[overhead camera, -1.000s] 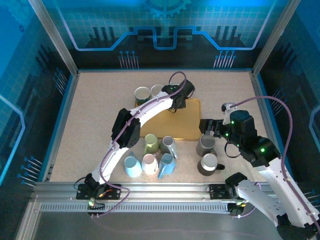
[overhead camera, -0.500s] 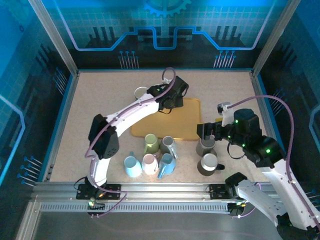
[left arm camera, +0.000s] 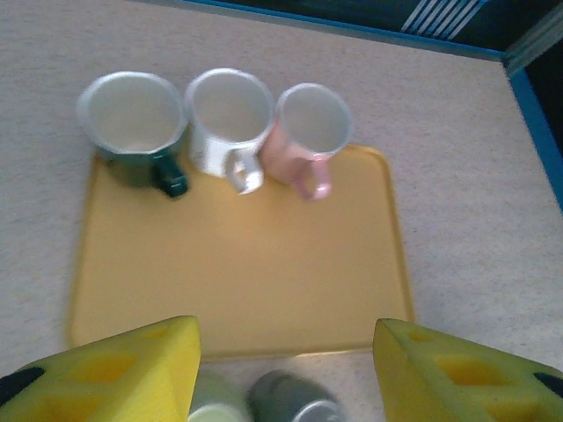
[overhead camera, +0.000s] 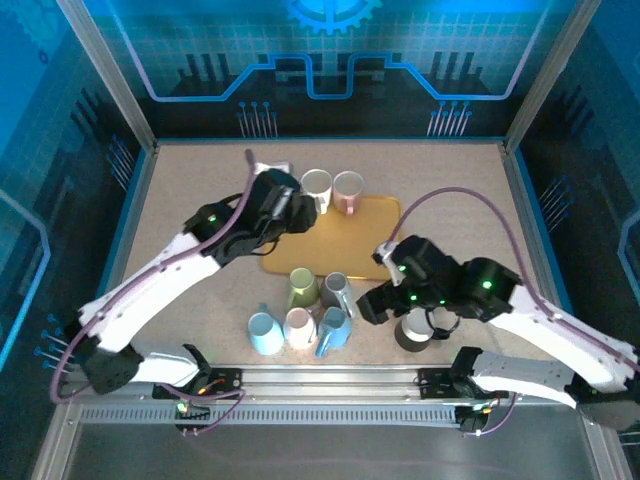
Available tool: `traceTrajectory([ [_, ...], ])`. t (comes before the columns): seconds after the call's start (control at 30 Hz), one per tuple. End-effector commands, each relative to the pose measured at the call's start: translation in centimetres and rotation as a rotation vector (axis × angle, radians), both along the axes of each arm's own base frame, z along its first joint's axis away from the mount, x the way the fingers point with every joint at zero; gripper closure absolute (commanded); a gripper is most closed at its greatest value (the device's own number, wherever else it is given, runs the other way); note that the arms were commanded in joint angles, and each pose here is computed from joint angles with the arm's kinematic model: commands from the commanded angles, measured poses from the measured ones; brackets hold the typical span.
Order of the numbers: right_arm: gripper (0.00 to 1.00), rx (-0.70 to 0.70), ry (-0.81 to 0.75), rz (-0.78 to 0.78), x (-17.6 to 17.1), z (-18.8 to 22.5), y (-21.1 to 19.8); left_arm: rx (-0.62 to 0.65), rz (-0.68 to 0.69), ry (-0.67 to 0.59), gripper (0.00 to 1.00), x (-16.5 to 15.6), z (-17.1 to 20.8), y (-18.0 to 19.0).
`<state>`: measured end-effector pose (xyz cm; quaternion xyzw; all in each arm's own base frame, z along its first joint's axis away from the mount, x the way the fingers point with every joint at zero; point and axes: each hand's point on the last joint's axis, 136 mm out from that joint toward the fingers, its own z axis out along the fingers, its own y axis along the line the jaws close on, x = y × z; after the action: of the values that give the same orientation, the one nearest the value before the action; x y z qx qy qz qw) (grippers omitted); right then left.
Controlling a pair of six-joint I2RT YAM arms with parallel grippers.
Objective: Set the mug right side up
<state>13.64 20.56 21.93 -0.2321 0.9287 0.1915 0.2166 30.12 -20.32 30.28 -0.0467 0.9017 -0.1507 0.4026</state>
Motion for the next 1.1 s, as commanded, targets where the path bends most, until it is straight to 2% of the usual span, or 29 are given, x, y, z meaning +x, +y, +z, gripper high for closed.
traceTrajectory([
  [0.0, 0.12, -0.052, 0.110, -0.299, 0.5, -2.7, 0.2, 0.124, 0.066, -0.021, 0.41, -1.5, -1.1, 4.6],
  [0.07, 0.18, -0.062, 0.159, -0.408, 0.3, -3.6, 1.3, 0.156, 0.095, -0.059, 0.40, -2.0, -1.4, 6.6],
  [0.17, 0.20, -0.093, 0.234, -0.497, -0.4, -5.2, 3.7, 0.187, 0.125, -0.088, 0.40, -2.0, -2.1, 8.4],
  [0.27, 0.19, -0.137, 0.268, -0.568, -0.2, -5.9, 4.9, 0.202, 0.139, -0.121, 0.40, -2.0, -2.6, 9.2],
  [0.47, 0.14, -0.115, 0.320, -0.742, 0.0, -7.2, 5.9, 0.194, 0.148, -0.168, 0.41, -2.0, -3.2, 10.0],
  [0.67, 0.15, -0.130, 0.350, -0.794, 0.1, -8.6, 7.3, 0.164, 0.142, -0.175, 0.41, -2.1, -3.5, 9.8],
  [1.07, 0.16, -0.205, 0.393, -0.835, 0.4, -11.2, 7.8, 0.149, 0.162, -0.203, 0.41, -2.5, -2.5, 10.4],
])
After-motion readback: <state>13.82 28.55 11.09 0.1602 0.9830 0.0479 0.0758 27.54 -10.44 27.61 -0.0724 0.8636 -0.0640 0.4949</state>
